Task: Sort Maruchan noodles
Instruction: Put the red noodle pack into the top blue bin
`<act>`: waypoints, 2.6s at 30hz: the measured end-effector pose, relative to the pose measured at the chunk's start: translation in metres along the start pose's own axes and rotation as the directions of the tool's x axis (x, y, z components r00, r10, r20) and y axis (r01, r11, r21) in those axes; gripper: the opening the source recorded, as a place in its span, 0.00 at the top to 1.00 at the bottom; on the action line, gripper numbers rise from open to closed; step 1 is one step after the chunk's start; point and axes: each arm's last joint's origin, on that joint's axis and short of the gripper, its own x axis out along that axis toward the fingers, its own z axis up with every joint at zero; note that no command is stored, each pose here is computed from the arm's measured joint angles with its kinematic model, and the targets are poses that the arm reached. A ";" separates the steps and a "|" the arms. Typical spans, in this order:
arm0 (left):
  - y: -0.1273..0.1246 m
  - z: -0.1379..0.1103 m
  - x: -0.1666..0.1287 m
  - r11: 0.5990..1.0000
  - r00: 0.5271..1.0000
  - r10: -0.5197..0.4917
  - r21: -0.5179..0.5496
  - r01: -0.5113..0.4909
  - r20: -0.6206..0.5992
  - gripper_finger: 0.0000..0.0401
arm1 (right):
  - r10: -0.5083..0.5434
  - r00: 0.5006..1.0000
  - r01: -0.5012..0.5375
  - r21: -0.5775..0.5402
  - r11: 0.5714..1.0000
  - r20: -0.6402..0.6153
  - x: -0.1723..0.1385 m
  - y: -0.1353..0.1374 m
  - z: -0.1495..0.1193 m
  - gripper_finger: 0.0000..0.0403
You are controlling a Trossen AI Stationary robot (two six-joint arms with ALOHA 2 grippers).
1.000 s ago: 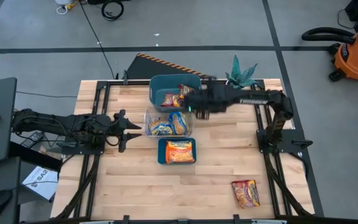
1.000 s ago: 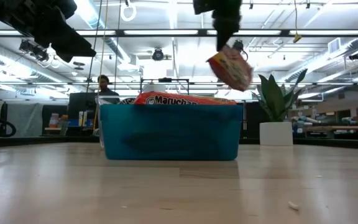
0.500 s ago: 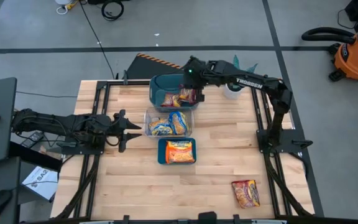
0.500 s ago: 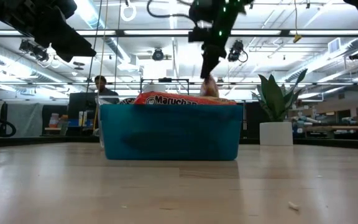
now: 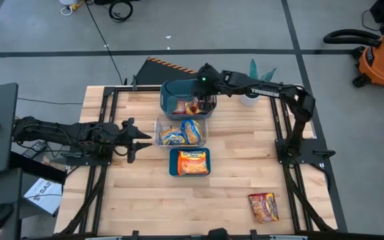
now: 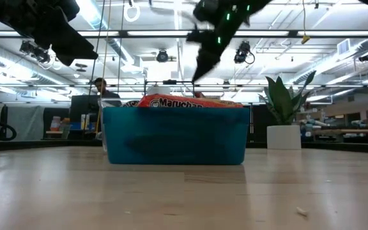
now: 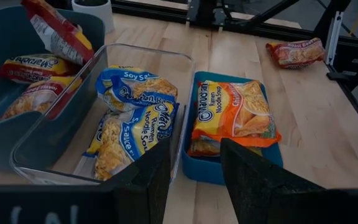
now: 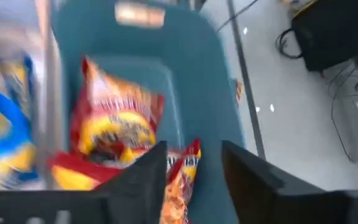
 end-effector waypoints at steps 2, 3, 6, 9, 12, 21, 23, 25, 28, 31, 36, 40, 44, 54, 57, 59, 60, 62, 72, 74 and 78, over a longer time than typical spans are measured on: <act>0.000 0.000 0.000 1.000 1.000 0.000 -0.001 0.000 -0.001 0.64 | -0.012 1.000 0.011 0.051 0.999 0.027 -0.022 -0.001 0.010 0.56; 0.000 0.000 0.000 1.000 1.000 0.000 -0.001 0.000 -0.001 0.64 | -0.007 0.999 0.005 0.080 0.997 0.033 -0.035 -0.001 0.013 0.52; 0.000 -0.001 0.000 1.000 1.000 0.001 0.000 -0.001 -0.006 0.64 | 0.091 0.996 -0.094 0.214 0.972 0.025 -0.062 0.009 0.012 0.42; 0.000 -0.002 0.000 1.000 1.000 0.003 -0.016 -0.003 -0.017 0.64 | 0.290 0.956 -0.284 0.335 0.898 0.033 -0.080 0.024 0.009 0.37; 0.000 -0.001 0.000 1.000 1.000 0.003 -0.018 -0.003 -0.015 0.64 | 0.486 0.874 -0.415 0.489 0.767 -0.020 -0.087 0.051 -0.003 0.37; 0.000 -0.002 0.000 0.999 1.000 0.003 -0.032 -0.004 -0.016 0.64 | 0.568 0.725 -0.359 0.491 0.794 -0.389 -0.093 0.187 -0.041 0.41; 0.000 -0.002 0.000 1.000 1.000 0.004 -0.016 -0.004 -0.016 0.64 | 0.545 0.722 -0.336 0.474 0.814 -0.426 -0.100 0.214 -0.050 0.41; 0.000 -0.002 0.000 1.000 1.000 0.003 -0.011 -0.003 -0.016 0.64 | 0.528 0.697 -0.301 0.470 0.830 -0.485 -0.107 0.239 -0.065 0.41; 0.000 -0.001 0.000 1.000 1.000 0.003 -0.008 -0.003 -0.014 0.64 | 0.550 0.647 -0.269 0.516 0.813 -0.528 -0.113 0.270 -0.087 0.41; 0.000 -0.001 0.000 1.000 1.000 0.003 -0.005 -0.004 -0.014 0.64 | 0.602 0.581 -0.237 0.594 0.769 -0.548 -0.116 0.296 -0.108 0.41; 0.000 -0.001 0.000 1.000 1.000 0.003 0.012 -0.003 -0.012 0.64 | 0.615 0.547 -0.184 0.636 0.750 -0.568 -0.130 0.320 -0.124 0.41; 0.000 0.000 0.000 0.999 1.000 0.001 0.040 -0.001 0.001 0.64 | 0.578 0.609 -0.198 0.602 0.774 -0.543 -0.136 0.330 -0.130 0.42; 0.000 0.000 0.000 0.999 1.000 0.001 0.048 -0.001 0.002 0.64 | 0.562 0.670 -0.240 0.574 0.783 -0.486 -0.134 0.338 -0.134 0.43; 0.000 -0.001 0.000 0.996 1.000 0.003 0.086 -0.002 -0.008 0.64 | 0.522 0.689 -0.327 0.428 0.843 -0.502 -0.133 0.358 -0.161 0.46; 0.000 -0.001 0.000 0.997 1.000 0.004 0.083 -0.003 -0.011 0.64 | 0.535 0.693 -0.352 0.421 0.836 -0.483 -0.131 0.360 -0.165 0.49; 0.000 -0.001 0.000 0.997 1.000 0.004 0.083 -0.003 -0.014 0.64 | 0.538 0.702 -0.366 0.413 0.834 -0.466 -0.128 0.361 -0.167 0.52; 0.000 -0.001 0.000 0.997 1.000 0.004 0.083 -0.003 -0.015 0.64 | 0.547 0.702 -0.374 0.417 0.828 -0.456 -0.126 0.362 -0.169 0.53; 0.001 -0.002 0.000 0.997 1.000 0.005 0.083 -0.004 -0.018 0.64 | 0.557 0.703 -0.388 0.418 0.822 -0.442 -0.122 0.363 -0.173 0.56; 0.001 -0.002 0.000 0.996 1.000 0.006 0.088 -0.004 -0.021 0.64 | 0.578 0.668 -0.425 0.396 0.814 -0.470 -0.121 0.363 -0.179 0.86; 0.001 -0.002 0.000 0.996 1.000 0.006 0.088 -0.004 -0.021 0.64 | 0.594 0.638 -0.434 0.409 0.803 -0.490 -0.121 0.363 -0.179 0.96; 0.001 -0.002 0.000 0.996 1.000 0.006 0.089 -0.004 -0.021 0.64 | 0.589 0.632 -0.393 0.447 0.804 -0.504 -0.123 0.356 -0.166 0.98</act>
